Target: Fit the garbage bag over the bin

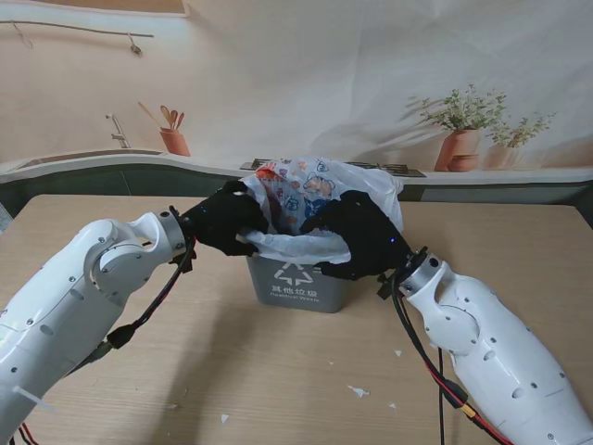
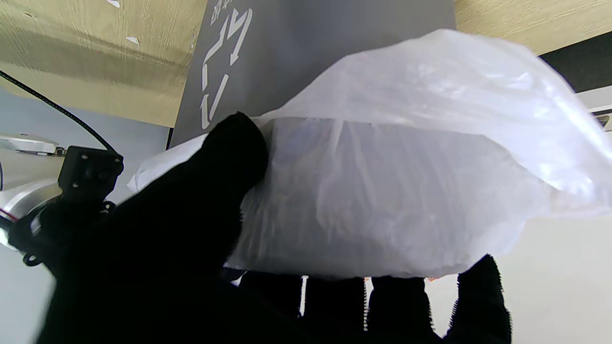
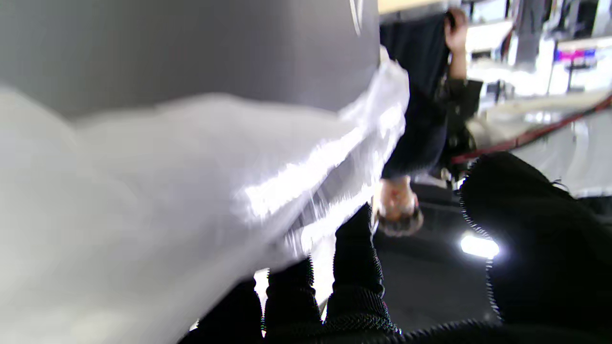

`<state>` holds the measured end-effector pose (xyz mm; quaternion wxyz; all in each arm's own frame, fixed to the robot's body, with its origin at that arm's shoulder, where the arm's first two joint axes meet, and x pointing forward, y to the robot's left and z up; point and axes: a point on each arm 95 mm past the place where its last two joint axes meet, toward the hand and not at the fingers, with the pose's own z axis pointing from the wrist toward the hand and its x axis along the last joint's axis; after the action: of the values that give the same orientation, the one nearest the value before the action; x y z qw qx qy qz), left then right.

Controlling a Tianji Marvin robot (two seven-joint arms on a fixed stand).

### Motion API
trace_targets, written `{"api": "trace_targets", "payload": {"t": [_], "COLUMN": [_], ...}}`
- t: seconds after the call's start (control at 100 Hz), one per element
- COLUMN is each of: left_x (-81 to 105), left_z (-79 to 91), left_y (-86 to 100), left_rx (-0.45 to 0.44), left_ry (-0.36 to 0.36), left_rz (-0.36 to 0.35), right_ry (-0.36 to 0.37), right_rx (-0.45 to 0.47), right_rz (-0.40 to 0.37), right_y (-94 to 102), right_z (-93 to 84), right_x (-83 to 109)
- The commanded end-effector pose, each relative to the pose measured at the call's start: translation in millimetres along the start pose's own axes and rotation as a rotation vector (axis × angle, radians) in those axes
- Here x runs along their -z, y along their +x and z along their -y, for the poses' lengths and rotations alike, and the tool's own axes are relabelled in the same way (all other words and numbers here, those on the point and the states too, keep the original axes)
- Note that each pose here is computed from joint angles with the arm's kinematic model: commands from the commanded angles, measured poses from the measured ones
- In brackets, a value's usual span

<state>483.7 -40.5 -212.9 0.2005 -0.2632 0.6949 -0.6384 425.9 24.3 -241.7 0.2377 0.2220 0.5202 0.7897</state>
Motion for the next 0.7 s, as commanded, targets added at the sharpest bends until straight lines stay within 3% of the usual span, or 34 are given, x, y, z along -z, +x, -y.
{"api": "trace_targets", "payload": {"t": [0.0, 0.17, 0.38, 0.5, 0.69], "left_x": [-1.0, -3.0, -3.7, -4.7, -7.7], "left_z": [-9.2, -9.4, -9.9, -10.5, -10.4], "left_y": [-0.7, -0.1, 0.7, 1.1, 1.7], "left_rx": [0.009, 0.01, 0.003, 0.003, 0.003], "left_ry": [-0.039, -0.044, -0.047, -0.047, -0.052], "left_rz": [0.009, 0.009, 0.007, 0.006, -0.001], "right_ry": [-0.023, -0.142, -0.265, -0.234, -0.112], "right_rx": [-0.004, -0.093, -0.038, 0.067, 0.107], "right_rz": [-0.015, -0.009, 0.008, 0.094, 0.26], "right_y": [6.4, 9.3, -5.7, -27.2, -52.1], "right_z": [-6.9, -30.0, -65.7, -74.8, -72.9], "right_x": [-3.8, -2.8, -9.9, -18.2, -33.7]}}
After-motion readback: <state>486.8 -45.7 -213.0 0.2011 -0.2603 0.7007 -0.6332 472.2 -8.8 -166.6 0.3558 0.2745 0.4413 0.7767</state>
